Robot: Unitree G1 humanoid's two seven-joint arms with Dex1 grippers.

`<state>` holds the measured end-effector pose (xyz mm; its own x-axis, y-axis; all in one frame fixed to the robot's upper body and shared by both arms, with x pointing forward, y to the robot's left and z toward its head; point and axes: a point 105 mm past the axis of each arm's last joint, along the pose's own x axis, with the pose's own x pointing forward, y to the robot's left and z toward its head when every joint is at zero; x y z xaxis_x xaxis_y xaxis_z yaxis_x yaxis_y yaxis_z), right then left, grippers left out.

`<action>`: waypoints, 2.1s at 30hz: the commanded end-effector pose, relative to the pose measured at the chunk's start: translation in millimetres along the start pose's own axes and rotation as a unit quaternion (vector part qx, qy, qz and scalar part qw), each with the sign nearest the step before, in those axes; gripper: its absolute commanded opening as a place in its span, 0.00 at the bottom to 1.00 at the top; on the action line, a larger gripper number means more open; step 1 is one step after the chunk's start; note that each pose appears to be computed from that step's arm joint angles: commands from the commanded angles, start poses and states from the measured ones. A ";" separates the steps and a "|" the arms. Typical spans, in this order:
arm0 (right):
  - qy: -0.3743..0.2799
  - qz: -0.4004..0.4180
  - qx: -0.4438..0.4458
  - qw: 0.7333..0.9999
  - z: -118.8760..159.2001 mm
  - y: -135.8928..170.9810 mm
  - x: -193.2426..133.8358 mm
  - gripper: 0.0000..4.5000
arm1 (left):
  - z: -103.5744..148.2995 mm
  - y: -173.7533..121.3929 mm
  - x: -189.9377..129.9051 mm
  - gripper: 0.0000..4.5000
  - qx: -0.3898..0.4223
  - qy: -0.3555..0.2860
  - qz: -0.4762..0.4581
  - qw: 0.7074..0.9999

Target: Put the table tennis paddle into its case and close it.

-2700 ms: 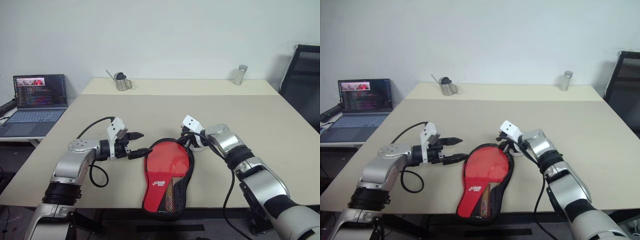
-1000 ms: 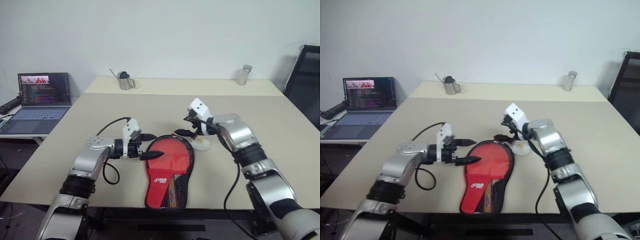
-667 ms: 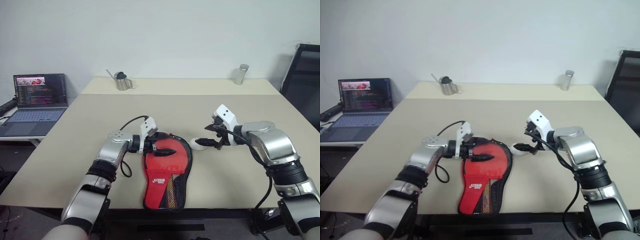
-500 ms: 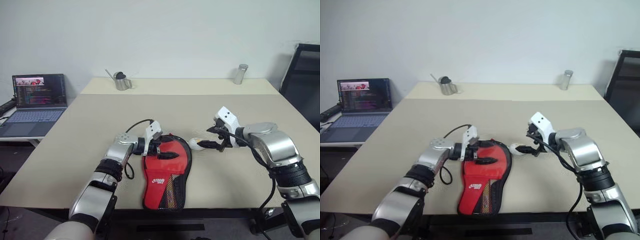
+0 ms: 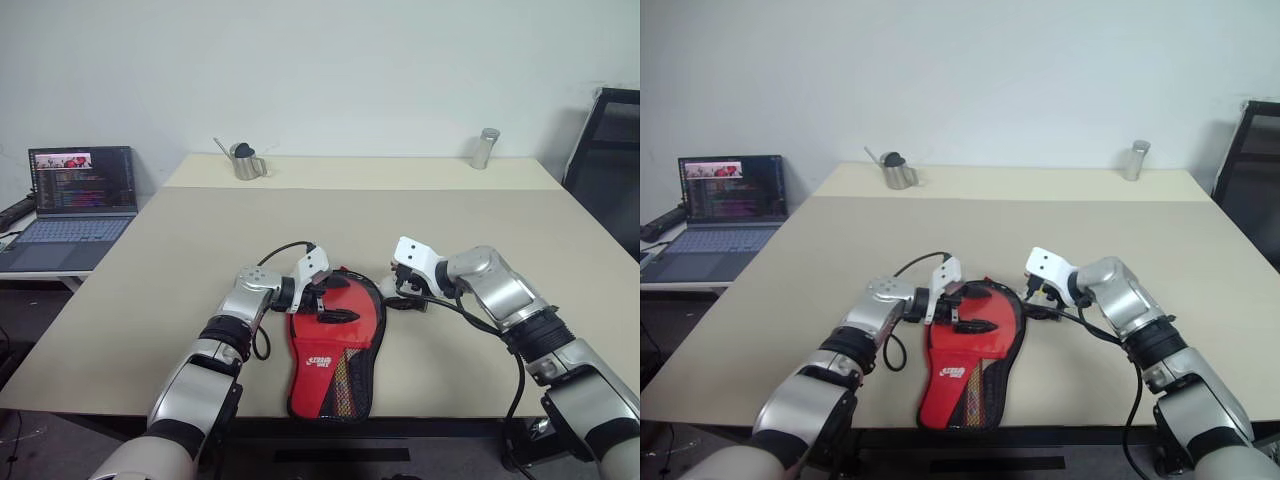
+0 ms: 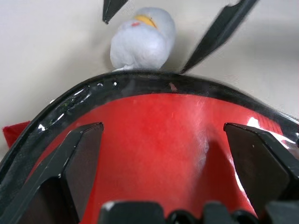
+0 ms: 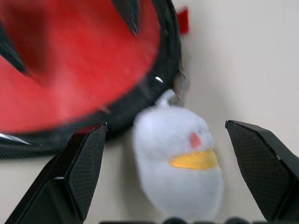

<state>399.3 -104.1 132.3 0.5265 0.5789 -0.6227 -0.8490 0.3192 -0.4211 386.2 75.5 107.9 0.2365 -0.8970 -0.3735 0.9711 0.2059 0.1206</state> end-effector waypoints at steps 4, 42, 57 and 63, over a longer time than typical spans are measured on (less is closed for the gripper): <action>0.014 0.014 -0.066 0.998 3.3 -6.0 6.3 0.99 | 12.6 1.3 0.0 1.00 0.024 -0.013 -0.004 1.000; 0.037 0.066 -0.084 0.994 -17.0 42.3 -50.1 0.04 | -62.8 -40.6 21.4 1.00 -0.083 0.072 -0.076 0.991; 0.054 0.136 -0.087 0.985 -24.4 124.1 -91.4 0.04 | -50.4 -41.7 39.0 1.00 -0.084 0.056 -0.078 0.992; 0.063 0.173 -0.033 0.982 -30.5 160.1 -109.6 0.04 | -41.3 -42.3 47.7 1.00 -0.075 0.047 -0.083 0.993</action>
<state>218.8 -145.9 106.1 0.2410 0.5216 -0.8185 -0.9700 0.1014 -0.2210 371.6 37.3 80.1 0.1224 -0.9163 -0.3812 0.9920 0.1249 0.0182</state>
